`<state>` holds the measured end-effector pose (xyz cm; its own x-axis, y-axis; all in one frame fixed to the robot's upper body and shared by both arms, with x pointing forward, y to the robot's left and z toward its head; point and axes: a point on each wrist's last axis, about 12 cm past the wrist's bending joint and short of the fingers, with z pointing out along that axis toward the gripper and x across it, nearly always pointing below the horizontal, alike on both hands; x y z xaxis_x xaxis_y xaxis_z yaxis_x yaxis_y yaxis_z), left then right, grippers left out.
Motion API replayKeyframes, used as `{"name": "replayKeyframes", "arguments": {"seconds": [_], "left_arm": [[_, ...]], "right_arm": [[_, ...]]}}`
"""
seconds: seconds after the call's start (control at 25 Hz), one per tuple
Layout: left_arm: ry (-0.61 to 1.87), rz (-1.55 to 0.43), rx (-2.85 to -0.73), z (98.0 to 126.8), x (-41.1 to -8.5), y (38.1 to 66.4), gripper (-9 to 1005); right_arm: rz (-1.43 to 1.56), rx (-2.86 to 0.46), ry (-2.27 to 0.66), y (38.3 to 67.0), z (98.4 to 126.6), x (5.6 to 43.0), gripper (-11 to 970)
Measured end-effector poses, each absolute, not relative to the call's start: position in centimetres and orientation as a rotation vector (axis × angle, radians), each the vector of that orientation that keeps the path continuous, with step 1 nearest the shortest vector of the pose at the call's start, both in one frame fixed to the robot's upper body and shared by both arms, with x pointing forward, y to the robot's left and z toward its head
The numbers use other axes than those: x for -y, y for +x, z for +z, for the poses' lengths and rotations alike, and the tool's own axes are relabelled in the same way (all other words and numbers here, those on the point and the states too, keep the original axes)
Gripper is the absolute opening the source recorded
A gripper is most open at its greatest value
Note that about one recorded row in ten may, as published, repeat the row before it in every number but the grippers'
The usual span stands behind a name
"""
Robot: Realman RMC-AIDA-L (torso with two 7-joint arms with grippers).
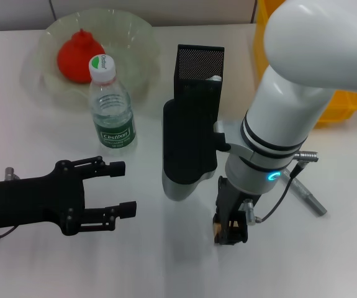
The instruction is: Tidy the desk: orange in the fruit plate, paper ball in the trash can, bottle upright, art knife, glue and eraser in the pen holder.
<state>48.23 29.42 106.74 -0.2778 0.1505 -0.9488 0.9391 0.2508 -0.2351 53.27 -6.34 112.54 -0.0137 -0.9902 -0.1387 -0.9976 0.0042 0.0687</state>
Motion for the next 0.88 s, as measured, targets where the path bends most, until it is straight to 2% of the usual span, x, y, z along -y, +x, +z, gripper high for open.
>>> {"name": "replayKeyframes", "arguments": {"seconds": [0.4,0.6,0.76,0.88], "left_arm": [[1.023,-1.109,-1.648,106.6,-29.5,48.3,798],[1.025,-1.106,-1.648,106.7,-29.5,48.4,799],[1.027,-1.105,-1.646,106.7,-29.5,48.4,798],[1.028,-1.104,-1.644,106.7,-29.5,48.4,798]], "right_arm": [[0.253,-2.176,-2.175,53.0,113.4,6.4,184],[0.285,-2.155,-2.004,54.4,117.7,7.7,131],[0.247,-2.123,-1.689,57.4,122.1,10.0,135],[0.271,-2.088,-1.449,60.2,123.5,11.1,157]]}}
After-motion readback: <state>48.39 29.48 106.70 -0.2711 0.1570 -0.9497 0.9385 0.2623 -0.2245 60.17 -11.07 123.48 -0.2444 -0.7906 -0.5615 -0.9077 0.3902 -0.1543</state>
